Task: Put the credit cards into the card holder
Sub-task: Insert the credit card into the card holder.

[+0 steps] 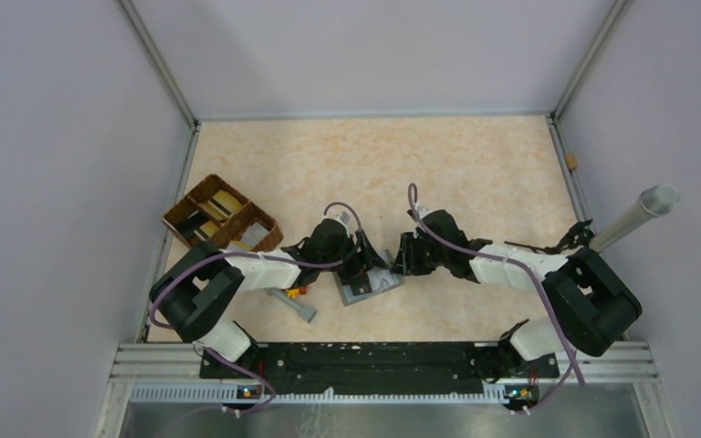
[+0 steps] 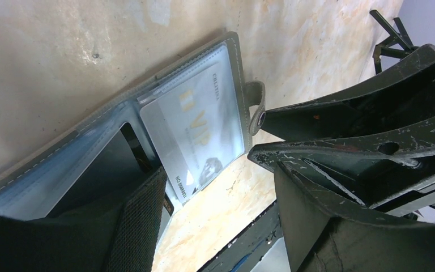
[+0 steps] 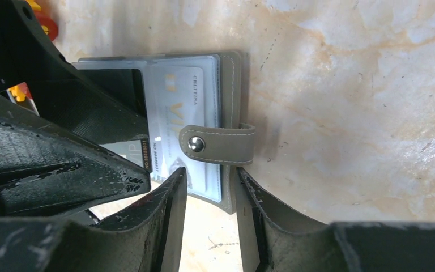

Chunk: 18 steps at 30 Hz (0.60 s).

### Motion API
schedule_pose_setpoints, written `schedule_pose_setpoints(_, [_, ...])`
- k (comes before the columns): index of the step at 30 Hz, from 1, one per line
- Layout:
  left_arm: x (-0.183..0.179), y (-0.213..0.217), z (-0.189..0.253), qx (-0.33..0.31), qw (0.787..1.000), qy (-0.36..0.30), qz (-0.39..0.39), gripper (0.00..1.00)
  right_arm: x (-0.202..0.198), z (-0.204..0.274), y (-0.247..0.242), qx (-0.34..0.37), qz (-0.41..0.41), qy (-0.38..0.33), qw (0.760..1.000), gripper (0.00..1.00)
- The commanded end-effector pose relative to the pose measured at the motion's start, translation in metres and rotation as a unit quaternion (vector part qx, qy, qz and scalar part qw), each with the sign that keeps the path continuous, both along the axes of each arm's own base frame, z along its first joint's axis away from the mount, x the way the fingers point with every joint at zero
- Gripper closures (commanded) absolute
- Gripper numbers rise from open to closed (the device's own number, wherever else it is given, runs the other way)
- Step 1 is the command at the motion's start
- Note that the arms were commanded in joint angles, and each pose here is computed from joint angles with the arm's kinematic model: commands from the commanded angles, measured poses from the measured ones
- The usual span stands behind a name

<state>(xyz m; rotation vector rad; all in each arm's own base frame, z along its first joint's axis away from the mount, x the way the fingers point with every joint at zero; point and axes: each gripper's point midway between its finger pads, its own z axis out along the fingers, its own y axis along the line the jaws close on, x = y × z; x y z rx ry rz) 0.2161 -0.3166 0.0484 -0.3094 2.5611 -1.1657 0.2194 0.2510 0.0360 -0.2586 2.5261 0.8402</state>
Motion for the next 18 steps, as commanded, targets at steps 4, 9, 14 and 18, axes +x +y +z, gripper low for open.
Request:
schedule_pose_setpoints(4, [0.004, -0.006, -0.002, -0.005, 1.0, -0.007, 0.008, 0.29, 0.005, 0.007, 0.001, 0.014, -0.02, -0.009, 1.0, 0.58])
schedule_pose_setpoints(9, [0.007, -0.01, -0.001, -0.005, 1.0, -0.012, 0.011, 0.29, 0.002, 0.0, -0.006, -0.001, -0.031, -0.003, 1.0, 0.55])
schedule_pose_setpoints(14, [0.008, -0.015, -0.002, -0.013, 1.0, -0.009, 0.011, 0.29, -0.001, -0.003, -0.007, 0.002, -0.03, 0.002, 1.0, 0.55])
schedule_pose_setpoints(18, [0.01, -0.021, 0.004, -0.019, 1.0, -0.018, 0.009, 0.29, -0.004, -0.005, -0.005, 0.01, -0.028, 0.008, 1.0, 0.55])
